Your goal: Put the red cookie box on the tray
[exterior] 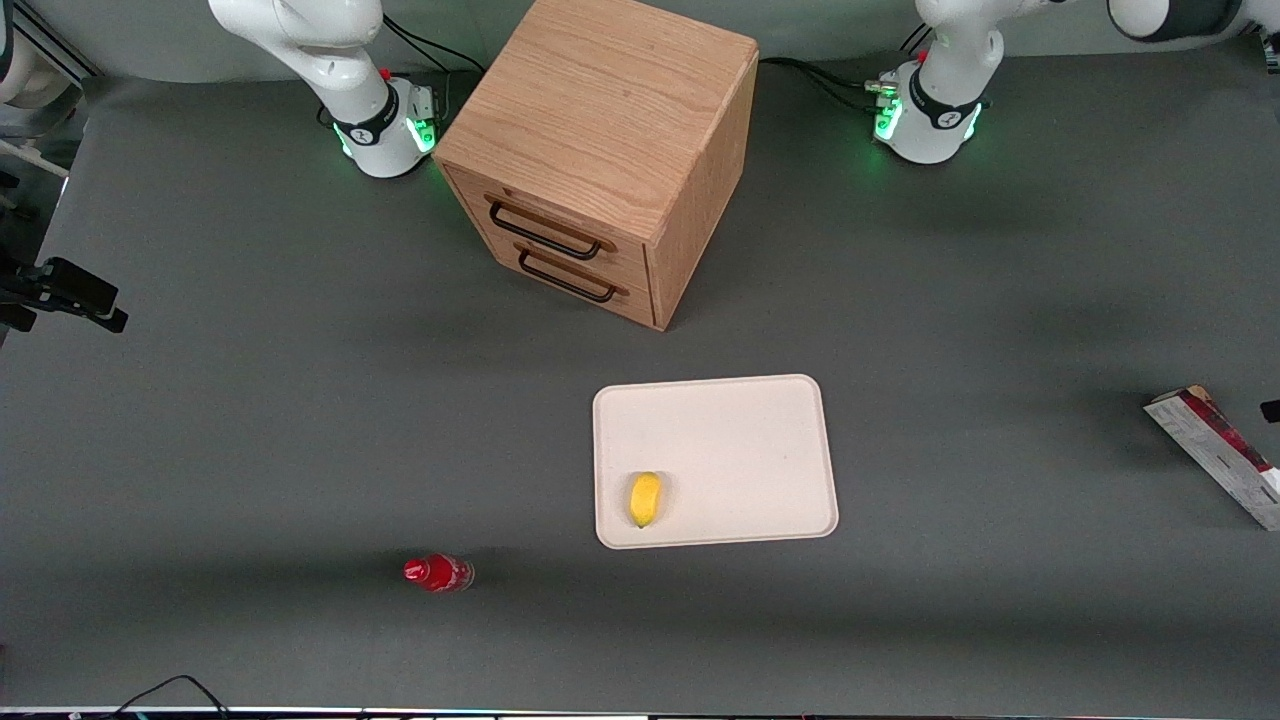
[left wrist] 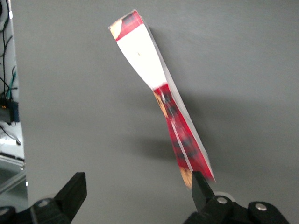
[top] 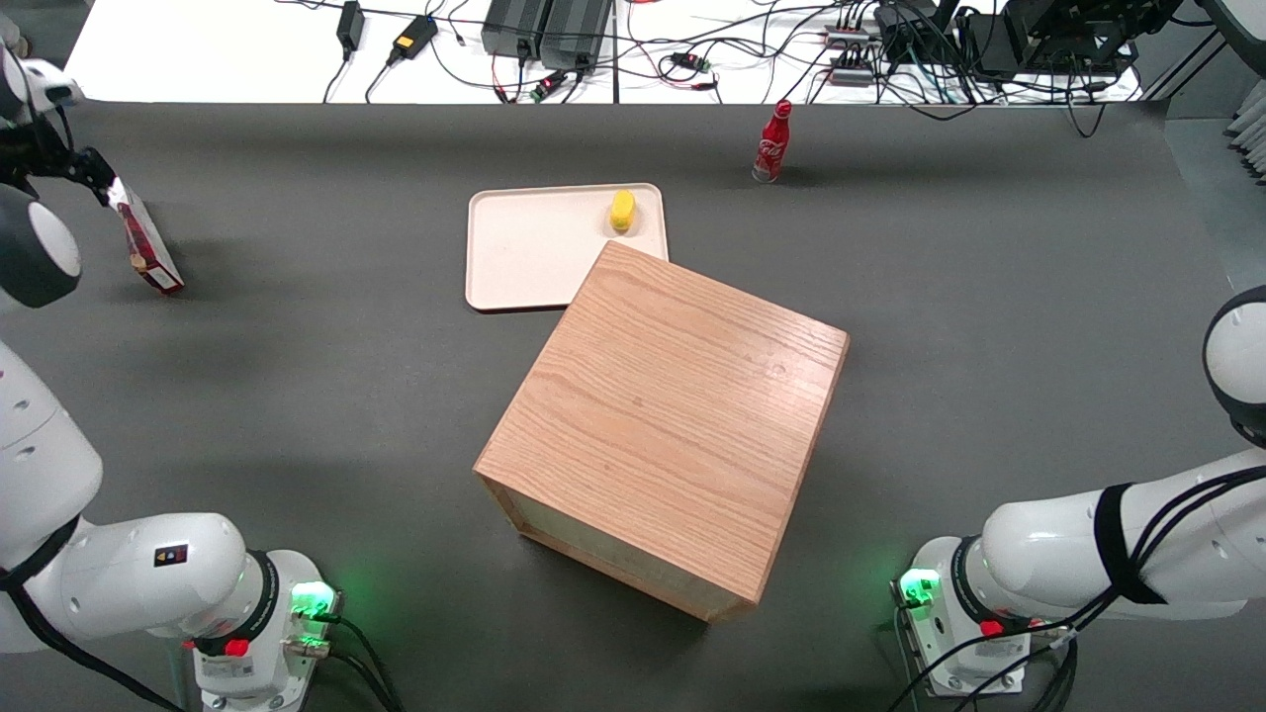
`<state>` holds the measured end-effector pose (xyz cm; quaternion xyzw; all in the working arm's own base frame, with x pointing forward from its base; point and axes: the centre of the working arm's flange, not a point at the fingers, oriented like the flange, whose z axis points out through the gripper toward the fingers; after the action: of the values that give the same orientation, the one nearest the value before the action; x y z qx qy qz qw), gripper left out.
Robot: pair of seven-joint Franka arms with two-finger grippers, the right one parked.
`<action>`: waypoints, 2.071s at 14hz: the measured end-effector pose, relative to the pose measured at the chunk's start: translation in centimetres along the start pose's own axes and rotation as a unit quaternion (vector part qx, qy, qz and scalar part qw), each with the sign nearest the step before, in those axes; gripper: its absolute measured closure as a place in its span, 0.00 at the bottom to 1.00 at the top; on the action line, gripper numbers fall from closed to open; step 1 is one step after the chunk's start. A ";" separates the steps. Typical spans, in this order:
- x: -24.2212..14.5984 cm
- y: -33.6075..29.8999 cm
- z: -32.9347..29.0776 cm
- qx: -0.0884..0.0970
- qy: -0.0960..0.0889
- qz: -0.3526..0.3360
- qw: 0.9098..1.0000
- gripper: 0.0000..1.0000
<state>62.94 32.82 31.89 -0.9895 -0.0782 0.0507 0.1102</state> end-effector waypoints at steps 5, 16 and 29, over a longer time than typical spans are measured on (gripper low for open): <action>1.5 1.3 5.6 -0.043 0.029 -0.030 0.998 0.00; 2.7 1.6 8.6 -0.040 0.052 -0.033 0.997 0.92; -0.9 21.2 -27.5 -0.143 -0.024 0.023 0.989 0.96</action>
<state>68.32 6.48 53.87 -0.9952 -0.0648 0.0649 -0.0354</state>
